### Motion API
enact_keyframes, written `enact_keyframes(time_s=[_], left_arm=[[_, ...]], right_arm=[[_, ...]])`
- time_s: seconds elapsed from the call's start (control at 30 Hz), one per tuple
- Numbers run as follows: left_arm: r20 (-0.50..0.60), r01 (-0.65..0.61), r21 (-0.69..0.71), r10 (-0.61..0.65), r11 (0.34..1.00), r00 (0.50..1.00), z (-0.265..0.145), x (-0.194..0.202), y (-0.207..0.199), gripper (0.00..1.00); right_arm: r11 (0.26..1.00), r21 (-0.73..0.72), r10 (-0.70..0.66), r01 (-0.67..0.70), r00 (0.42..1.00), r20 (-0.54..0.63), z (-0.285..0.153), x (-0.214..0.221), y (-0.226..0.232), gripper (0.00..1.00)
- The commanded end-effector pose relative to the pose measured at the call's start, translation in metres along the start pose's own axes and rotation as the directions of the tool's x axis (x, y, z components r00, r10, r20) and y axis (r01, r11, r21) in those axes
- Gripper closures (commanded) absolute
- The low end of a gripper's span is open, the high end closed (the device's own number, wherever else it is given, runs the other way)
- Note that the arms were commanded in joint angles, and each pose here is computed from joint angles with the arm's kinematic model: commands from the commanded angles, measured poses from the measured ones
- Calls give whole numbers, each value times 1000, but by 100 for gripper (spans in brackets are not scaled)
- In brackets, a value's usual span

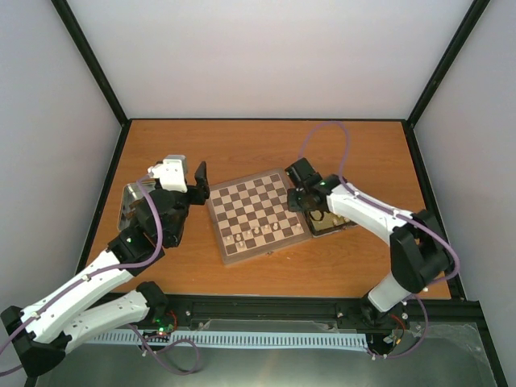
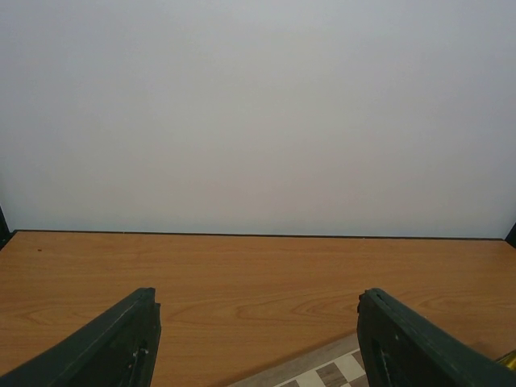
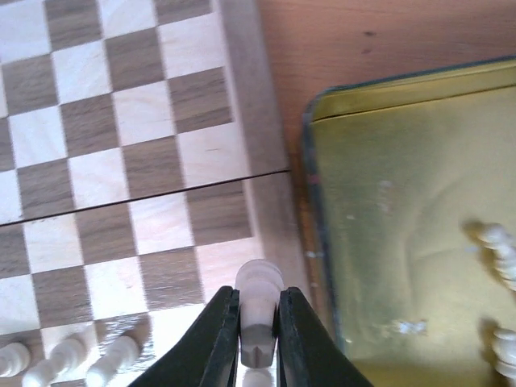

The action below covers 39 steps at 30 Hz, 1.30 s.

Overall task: Set up the chess pieces on the board
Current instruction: Place the chess piece on the chessboard.

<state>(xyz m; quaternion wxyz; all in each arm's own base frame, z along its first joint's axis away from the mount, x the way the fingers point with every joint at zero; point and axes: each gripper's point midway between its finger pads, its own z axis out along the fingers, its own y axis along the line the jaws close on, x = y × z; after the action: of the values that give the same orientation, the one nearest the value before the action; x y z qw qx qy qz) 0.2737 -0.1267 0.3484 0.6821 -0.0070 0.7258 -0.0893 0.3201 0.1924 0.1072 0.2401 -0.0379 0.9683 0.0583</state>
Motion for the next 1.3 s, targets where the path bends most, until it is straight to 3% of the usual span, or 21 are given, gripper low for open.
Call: enact_keyframes(time_s=[0.0, 0.37, 0.6, 0.8, 1.13, 1.27], left_arm=[[4, -9, -3, 9, 1000, 1000, 1, -2, 0, 32], [3, -11, -4, 11, 1000, 1000, 1, -2, 1, 32], [4, -11, -5, 11, 1000, 1000, 1, -3, 2, 32], [2, -11, -4, 11, 1000, 1000, 1, -2, 1, 32], [3, -9, -7, 9, 1000, 1000, 1, -2, 2, 32], [4, -8, -4, 8, 1000, 1000, 0, -3, 2, 32]], right_arm=[[997, -32, -69, 68, 996, -50, 9, 5, 29, 87], [991, -6, -133, 136, 961, -243, 30, 46, 36, 82], [990, 11, -133, 141, 959, -252, 36, 46, 38, 69], [989, 22, -139, 148, 962, -235, 35, 40, 39, 68], [985, 36, -154, 167, 961, -231, 37, 42, 39, 86], [985, 20, -166, 174, 964, -206, 30, 39, 45, 88]])
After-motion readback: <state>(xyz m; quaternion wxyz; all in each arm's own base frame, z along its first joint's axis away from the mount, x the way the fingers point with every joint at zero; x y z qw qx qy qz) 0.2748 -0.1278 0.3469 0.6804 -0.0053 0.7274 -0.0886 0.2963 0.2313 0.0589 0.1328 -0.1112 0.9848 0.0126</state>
